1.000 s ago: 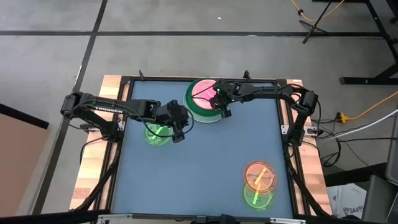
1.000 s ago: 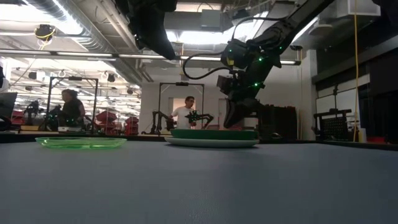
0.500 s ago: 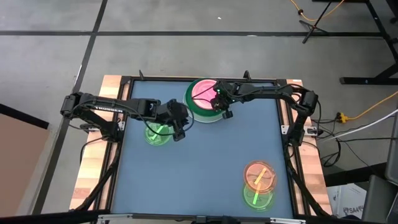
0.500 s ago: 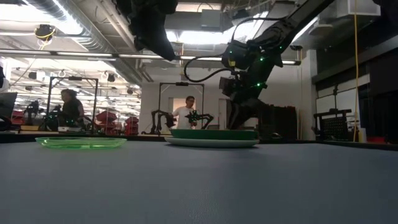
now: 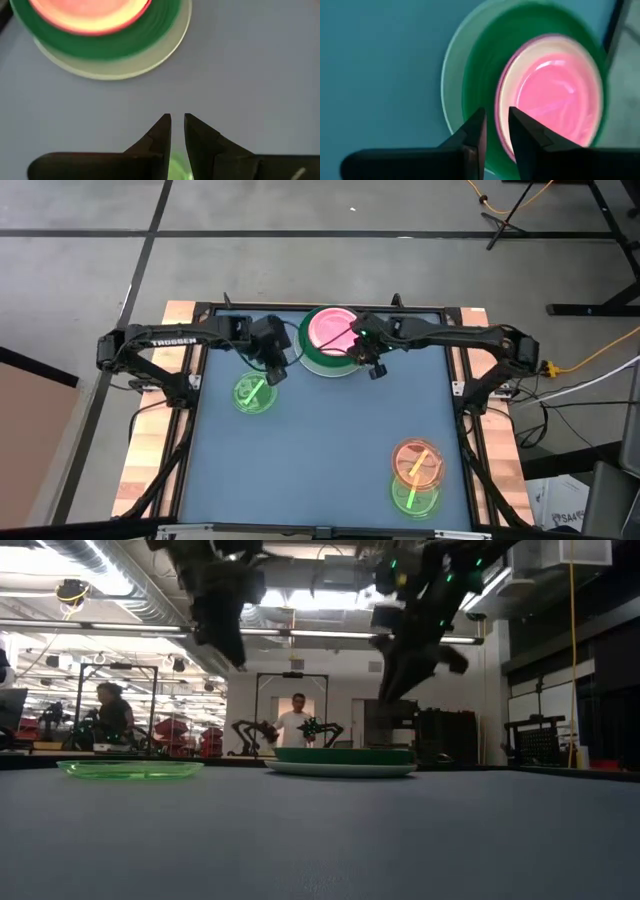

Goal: Stack plastic plates
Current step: Stack the left light green plate on top of the light pink plate

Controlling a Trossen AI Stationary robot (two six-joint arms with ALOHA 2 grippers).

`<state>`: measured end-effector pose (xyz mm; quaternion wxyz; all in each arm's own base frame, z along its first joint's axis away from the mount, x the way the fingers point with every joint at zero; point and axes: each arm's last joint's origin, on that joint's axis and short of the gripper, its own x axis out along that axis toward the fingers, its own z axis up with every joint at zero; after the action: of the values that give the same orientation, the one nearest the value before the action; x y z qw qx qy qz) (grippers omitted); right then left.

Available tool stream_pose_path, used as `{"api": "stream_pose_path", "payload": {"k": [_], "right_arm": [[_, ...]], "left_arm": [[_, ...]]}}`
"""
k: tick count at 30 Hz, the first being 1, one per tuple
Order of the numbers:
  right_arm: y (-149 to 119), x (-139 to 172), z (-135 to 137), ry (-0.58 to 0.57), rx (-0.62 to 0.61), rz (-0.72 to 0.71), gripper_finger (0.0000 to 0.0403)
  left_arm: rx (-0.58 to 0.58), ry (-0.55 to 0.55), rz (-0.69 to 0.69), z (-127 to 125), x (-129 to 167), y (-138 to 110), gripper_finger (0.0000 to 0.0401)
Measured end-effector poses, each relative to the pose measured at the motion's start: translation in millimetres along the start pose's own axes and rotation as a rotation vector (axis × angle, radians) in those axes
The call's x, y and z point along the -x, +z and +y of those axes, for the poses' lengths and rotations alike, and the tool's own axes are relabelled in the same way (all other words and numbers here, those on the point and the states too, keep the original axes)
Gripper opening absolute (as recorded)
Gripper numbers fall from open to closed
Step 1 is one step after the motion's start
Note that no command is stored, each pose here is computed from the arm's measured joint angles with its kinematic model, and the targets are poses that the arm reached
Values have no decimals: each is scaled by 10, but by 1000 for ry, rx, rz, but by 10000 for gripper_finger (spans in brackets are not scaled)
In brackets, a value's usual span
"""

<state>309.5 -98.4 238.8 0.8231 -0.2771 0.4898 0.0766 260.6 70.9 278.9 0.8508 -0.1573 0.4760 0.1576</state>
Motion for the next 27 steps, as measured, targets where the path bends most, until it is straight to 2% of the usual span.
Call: {"api": "stream_pose_path", "payload": {"k": [8,14,22,27], "right_arm": [[230,406,297,-83,69,17,74],[329,511,492,-76,67,29,74],[399,524,600,-61,95,20,74],[395,523,593,-62,88,21,74]], "left_arm": [[-3,38,142,397,1,-111,46],[8,197,173,631,-60,-194,46],[138,102,271,848,-230,-464,51],[217,89,360,959,-364,-729,92]]}}
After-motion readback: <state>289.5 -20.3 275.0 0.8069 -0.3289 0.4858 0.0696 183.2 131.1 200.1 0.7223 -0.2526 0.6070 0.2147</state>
